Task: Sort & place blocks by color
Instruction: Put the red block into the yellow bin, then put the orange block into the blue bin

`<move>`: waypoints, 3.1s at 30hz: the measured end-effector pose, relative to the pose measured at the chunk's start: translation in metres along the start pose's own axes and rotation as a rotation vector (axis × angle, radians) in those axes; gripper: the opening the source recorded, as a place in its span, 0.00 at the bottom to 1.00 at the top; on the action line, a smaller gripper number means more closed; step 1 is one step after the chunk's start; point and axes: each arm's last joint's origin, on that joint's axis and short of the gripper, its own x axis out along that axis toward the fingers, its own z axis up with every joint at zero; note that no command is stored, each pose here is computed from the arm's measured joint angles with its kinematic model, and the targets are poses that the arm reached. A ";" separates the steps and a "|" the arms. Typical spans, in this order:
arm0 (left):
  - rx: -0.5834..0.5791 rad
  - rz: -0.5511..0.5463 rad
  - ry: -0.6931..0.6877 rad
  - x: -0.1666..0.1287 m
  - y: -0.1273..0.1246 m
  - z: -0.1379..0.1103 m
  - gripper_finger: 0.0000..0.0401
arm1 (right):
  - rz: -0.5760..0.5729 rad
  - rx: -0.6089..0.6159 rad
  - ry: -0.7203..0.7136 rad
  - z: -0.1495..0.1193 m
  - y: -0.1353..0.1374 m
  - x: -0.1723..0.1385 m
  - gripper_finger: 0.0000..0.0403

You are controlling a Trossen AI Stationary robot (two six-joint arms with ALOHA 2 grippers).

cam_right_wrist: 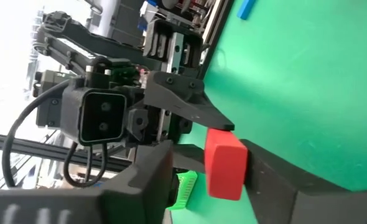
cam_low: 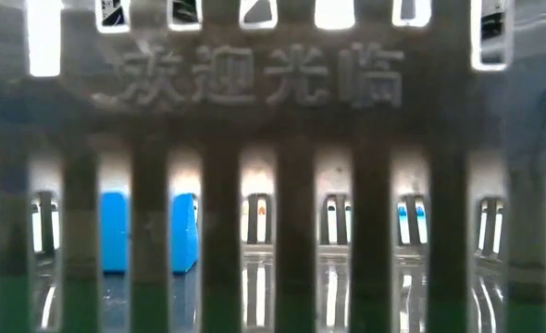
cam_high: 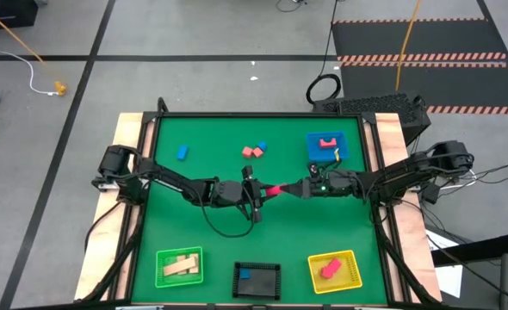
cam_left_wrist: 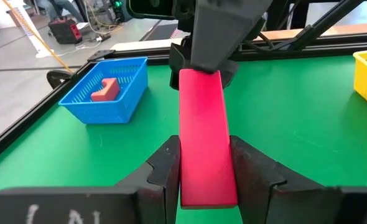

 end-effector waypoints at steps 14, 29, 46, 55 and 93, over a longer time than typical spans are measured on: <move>-0.030 0.001 -0.014 0.001 0.001 0.001 0.35 | -0.026 -0.015 0.014 -0.001 -0.003 0.000 0.11; -0.072 -0.010 -0.059 -0.002 -0.005 0.005 0.36 | -0.279 -0.063 0.114 0.016 -0.009 -0.036 0.11; -0.051 0.154 0.190 -0.002 0.006 -0.020 0.36 | -0.073 0.055 0.296 -0.050 0.033 -0.070 0.11; -0.064 0.211 0.216 0.003 0.022 -0.024 0.36 | 0.044 0.132 0.350 -0.090 0.051 -0.084 0.11; -0.111 0.370 0.311 0.005 0.053 -0.035 0.36 | -0.351 0.334 0.687 -0.125 0.036 -0.108 0.48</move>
